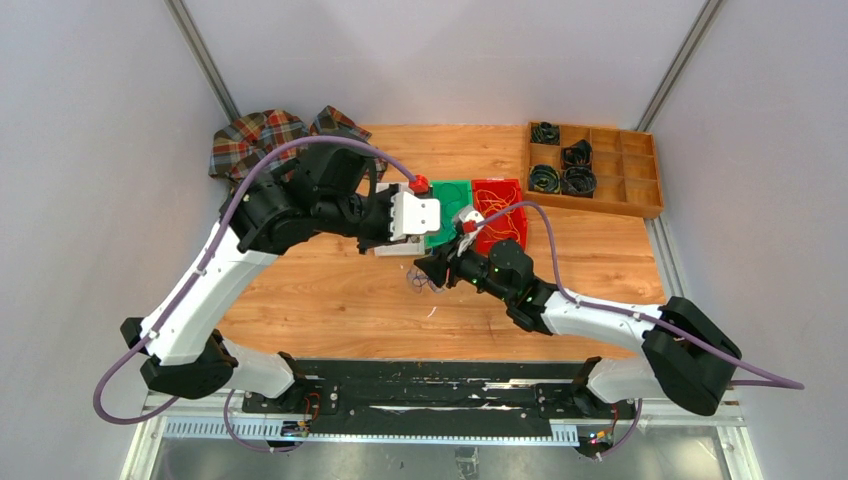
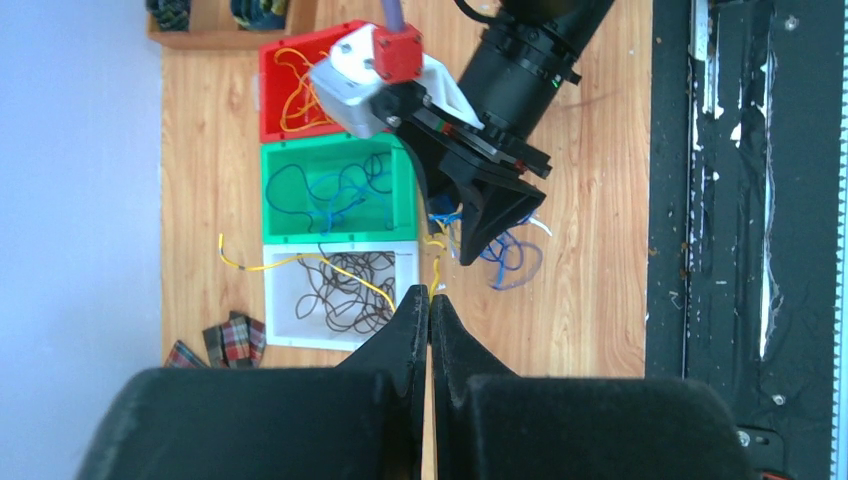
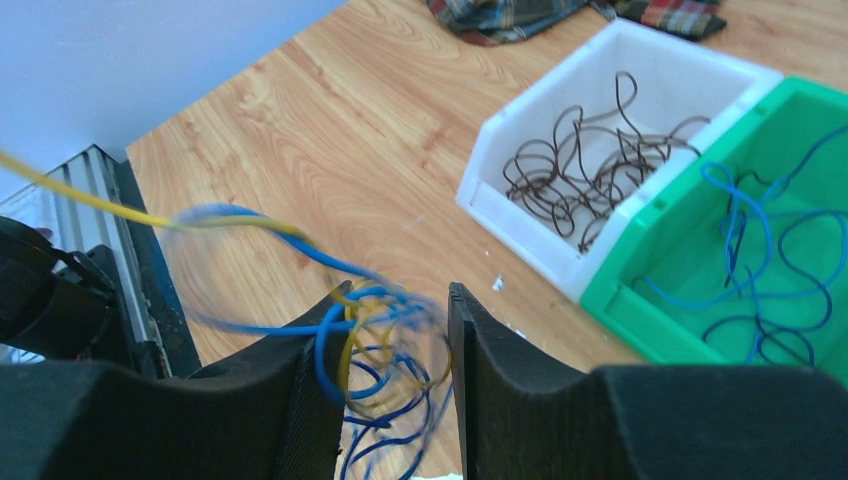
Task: Untangle the cables
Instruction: Untie the cable.
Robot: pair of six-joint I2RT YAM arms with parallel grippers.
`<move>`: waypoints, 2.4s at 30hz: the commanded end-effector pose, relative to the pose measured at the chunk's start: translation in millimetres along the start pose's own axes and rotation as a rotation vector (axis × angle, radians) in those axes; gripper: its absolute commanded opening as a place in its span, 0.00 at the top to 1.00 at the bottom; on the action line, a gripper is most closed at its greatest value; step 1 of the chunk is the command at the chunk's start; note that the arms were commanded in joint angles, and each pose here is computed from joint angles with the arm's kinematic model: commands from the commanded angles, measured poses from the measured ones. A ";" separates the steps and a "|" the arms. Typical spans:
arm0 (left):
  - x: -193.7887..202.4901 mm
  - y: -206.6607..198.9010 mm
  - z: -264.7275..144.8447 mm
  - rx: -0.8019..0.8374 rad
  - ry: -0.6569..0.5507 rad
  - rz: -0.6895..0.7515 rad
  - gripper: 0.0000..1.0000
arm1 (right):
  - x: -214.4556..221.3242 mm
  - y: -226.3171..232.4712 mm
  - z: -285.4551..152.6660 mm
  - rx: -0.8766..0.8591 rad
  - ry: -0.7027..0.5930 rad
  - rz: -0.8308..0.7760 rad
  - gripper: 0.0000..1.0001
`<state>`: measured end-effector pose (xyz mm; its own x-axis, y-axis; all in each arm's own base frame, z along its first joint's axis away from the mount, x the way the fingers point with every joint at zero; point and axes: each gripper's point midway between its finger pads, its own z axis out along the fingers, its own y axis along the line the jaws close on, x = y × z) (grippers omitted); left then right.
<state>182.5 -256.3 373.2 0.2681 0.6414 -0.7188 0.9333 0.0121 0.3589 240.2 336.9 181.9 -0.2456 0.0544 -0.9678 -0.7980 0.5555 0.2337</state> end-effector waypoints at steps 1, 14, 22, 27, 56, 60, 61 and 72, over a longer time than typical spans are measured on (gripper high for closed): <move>-27.5 5.1 -19.6 -0.036 -0.084 0.017 1.00 | 23.2 -10.1 -5.8 0.056 0.011 0.031 0.61; -61.1 34.4 -56.0 -0.187 -0.161 0.072 1.00 | 76.9 -29.5 -23.9 0.140 0.097 0.079 0.63; -77.7 56.4 -85.5 -0.319 -0.186 0.137 1.00 | 102.2 -41.3 -36.0 0.196 0.144 0.090 0.99; -88.5 76.1 -107.7 -0.432 -0.189 0.183 1.00 | 114.7 -49.0 -45.0 0.238 0.165 0.096 0.99; -72.2 52.2 -84.1 -0.303 -0.168 0.194 1.00 | -55.2 12.4 -3.5 -0.002 -0.093 -0.025 0.80; -74.8 53.1 -88.6 -0.315 -0.177 0.198 1.00 | -52.7 9.3 -3.7 0.014 -0.095 -0.011 0.99; -75.2 53.7 -89.8 -0.320 -0.178 0.200 1.00 | -49.8 7.6 -4.4 0.021 -0.091 -0.010 0.99; -95.6 83.4 -127.5 -0.514 -0.211 0.254 1.00 | 42.2 -43.0 -37.8 0.250 0.058 0.035 0.99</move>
<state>199.7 -226.1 515.9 0.5073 0.5295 -0.6799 0.7000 0.2069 0.6835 243.1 305.2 161.3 -0.2761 0.0363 -0.9604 -0.7068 0.6695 0.2285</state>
